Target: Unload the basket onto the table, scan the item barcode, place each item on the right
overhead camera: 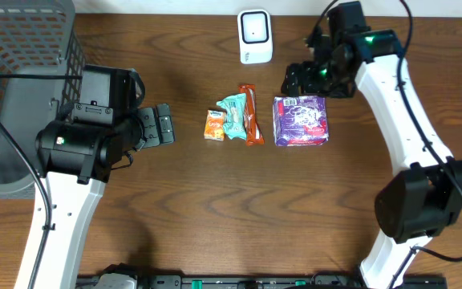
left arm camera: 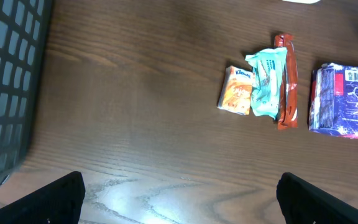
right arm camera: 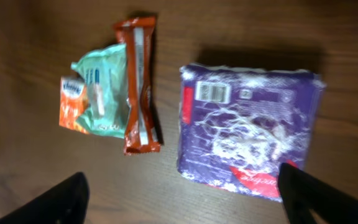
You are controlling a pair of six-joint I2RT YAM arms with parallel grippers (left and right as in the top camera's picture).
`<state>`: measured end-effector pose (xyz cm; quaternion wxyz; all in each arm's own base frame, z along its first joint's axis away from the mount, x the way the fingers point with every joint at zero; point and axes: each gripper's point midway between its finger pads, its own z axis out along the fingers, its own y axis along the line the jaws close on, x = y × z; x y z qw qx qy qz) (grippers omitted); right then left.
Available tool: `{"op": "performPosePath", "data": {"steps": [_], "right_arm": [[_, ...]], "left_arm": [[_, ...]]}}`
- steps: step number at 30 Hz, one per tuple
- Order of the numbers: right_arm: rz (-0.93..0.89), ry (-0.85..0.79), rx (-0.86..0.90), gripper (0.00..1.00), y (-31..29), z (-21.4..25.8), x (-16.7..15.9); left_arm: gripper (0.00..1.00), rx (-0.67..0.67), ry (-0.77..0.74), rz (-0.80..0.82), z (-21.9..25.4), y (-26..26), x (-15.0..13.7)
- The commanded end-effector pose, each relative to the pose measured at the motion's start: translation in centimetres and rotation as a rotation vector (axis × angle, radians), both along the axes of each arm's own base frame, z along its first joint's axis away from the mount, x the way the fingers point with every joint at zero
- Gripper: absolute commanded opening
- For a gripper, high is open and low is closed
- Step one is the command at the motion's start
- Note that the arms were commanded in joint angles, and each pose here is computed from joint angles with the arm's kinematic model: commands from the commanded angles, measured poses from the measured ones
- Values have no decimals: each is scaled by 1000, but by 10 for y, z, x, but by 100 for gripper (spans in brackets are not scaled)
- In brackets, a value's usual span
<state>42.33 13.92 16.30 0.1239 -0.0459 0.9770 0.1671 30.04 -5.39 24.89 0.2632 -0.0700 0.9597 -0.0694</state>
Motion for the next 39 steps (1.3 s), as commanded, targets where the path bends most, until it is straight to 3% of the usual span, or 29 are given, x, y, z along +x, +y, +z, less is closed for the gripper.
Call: {"op": "performPosePath", "data": {"steps": [1, 7, 16, 39], "right_arm": [[56, 43, -27, 86, 16, -22, -6], [-64, 24, -318, 88, 5, -47, -2], [-71, -89, -548, 91, 26, -45, -9], [-47, -61, -650, 99, 26, -81, -35]], "left_arm": [[98, 15, 5, 3, -2, 3, 0], [98, 15, 5, 3, -2, 3, 0], [98, 15, 5, 3, -2, 3, 0], [98, 15, 5, 3, -2, 3, 0]]}}
